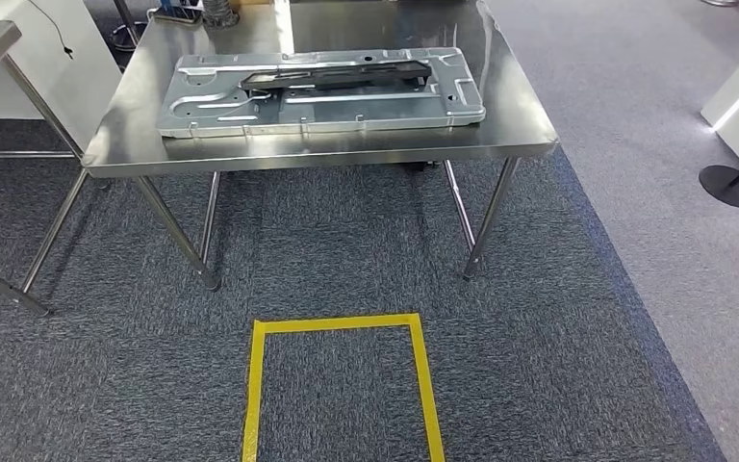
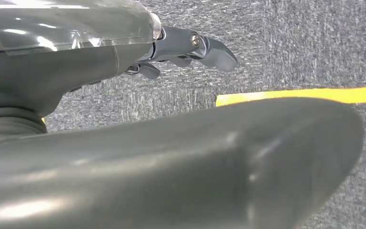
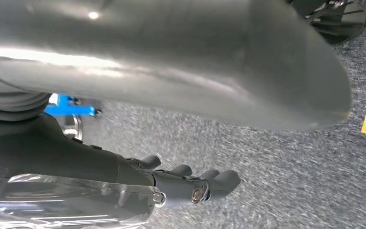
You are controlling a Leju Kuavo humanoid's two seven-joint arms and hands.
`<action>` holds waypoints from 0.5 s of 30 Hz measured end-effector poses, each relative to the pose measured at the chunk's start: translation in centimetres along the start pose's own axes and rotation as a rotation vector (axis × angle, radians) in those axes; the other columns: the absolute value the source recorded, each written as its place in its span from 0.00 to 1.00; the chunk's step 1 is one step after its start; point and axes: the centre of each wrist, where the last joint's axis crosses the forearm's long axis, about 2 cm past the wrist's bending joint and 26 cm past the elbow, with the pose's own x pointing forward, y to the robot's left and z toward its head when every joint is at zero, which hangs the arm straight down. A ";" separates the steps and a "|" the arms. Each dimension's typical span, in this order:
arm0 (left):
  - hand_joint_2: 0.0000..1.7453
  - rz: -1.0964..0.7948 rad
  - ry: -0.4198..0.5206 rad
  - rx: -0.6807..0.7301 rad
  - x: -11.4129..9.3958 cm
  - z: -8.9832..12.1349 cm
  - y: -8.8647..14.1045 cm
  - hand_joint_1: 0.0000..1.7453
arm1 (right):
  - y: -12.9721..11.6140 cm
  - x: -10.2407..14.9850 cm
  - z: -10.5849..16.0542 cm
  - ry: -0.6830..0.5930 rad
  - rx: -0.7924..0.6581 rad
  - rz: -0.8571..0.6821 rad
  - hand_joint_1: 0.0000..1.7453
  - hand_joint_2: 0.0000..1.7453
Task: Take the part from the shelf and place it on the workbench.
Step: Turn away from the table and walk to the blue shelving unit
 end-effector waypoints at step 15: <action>0.00 0.007 -0.007 0.008 0.3 -0.2 -0.6 0.00 | 0.1 0.0 0.0 -0.054 0.037 0.045 0.00 0.00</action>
